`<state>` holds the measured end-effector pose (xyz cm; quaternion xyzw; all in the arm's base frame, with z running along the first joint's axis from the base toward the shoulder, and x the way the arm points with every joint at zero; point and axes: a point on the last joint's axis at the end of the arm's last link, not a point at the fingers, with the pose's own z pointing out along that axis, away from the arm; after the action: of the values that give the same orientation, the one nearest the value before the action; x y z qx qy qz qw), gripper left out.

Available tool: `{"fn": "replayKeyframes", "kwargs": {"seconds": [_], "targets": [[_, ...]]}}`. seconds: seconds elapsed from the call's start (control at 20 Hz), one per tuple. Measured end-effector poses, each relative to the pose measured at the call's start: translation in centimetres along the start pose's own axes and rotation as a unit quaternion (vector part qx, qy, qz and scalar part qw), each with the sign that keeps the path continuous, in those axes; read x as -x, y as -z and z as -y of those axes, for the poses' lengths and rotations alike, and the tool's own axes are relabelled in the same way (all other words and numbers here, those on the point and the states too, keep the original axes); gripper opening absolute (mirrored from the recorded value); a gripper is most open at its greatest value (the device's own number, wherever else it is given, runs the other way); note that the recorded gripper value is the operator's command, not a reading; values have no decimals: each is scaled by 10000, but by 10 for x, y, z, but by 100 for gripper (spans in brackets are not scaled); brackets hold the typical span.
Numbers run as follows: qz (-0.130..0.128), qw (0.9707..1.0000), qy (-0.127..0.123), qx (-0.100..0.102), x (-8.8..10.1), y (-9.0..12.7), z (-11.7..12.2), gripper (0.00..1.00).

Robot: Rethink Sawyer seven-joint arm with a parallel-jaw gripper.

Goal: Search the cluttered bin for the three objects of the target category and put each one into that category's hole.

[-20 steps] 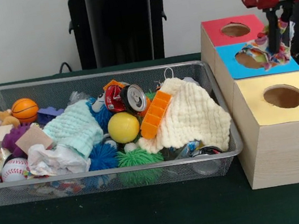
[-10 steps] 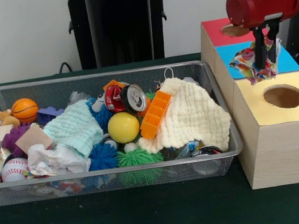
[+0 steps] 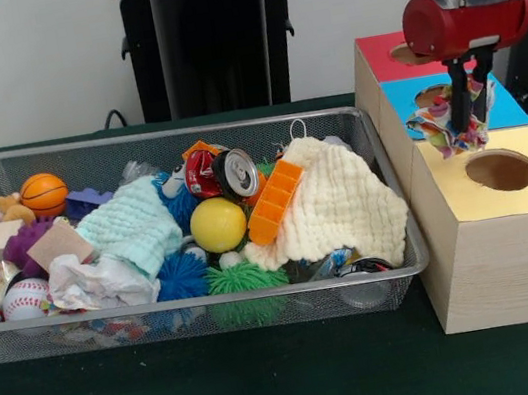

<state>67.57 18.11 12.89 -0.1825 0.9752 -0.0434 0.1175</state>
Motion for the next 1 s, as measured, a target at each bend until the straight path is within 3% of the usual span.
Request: {"fn": "replayKeyframes", "kwargs": {"seconds": [0.4,1.0], "targets": [[13,9998,151,-84,-2,2,-18,0],[-16,9999,80,-81,-2,4,-29,0]]}}
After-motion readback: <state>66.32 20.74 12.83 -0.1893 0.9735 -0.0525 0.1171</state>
